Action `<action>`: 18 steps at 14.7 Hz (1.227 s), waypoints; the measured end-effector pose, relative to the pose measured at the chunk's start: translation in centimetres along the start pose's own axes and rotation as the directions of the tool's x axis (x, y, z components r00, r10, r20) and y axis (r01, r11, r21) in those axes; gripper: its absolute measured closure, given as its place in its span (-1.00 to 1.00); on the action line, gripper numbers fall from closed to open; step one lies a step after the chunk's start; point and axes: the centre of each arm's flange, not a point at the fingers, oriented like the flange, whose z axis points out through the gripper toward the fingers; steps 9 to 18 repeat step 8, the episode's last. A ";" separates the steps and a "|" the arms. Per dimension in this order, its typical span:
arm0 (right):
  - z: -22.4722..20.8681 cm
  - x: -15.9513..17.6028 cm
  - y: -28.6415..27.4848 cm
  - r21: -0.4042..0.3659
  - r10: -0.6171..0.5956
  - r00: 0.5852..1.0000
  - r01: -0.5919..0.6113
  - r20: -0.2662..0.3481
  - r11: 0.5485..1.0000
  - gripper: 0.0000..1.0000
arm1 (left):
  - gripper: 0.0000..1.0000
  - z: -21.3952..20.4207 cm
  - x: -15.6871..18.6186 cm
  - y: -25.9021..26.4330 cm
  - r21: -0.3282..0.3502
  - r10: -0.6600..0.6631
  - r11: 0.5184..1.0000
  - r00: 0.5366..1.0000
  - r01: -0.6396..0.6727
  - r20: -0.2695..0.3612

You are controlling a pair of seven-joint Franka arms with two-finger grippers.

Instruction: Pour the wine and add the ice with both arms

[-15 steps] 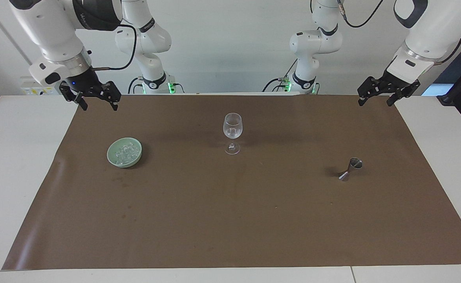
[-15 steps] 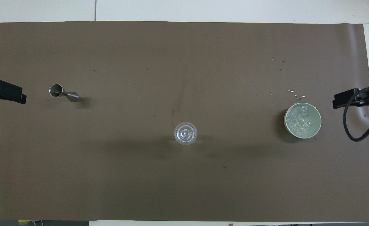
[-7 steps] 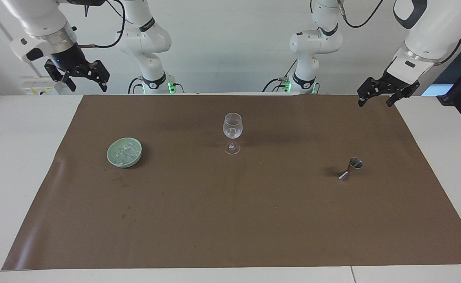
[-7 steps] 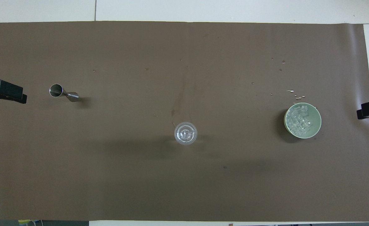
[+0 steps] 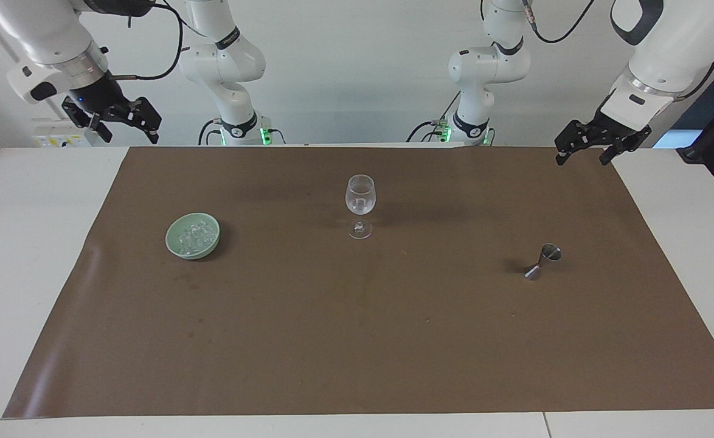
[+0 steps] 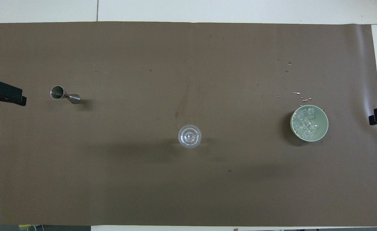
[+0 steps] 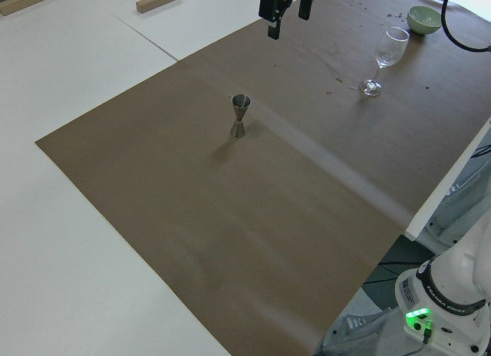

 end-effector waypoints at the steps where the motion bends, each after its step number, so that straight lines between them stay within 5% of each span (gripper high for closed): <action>1: 0.0 0.0 0.0 0.000 -0.015 1.000 0.015 -0.001 1.000 -1.00 | -1.00 0.0 0.0 0.0 0.000 0.000 1.000 1.000 0.000 0.000; 18: -0.2 0.2 -0.3 -0.003 -0.044 0.999 0.044 -0.018 0.999 -1.00 | -1.00 0.0 0.0 0.0 0.000 -0.001 1.000 1.000 0.001 0.000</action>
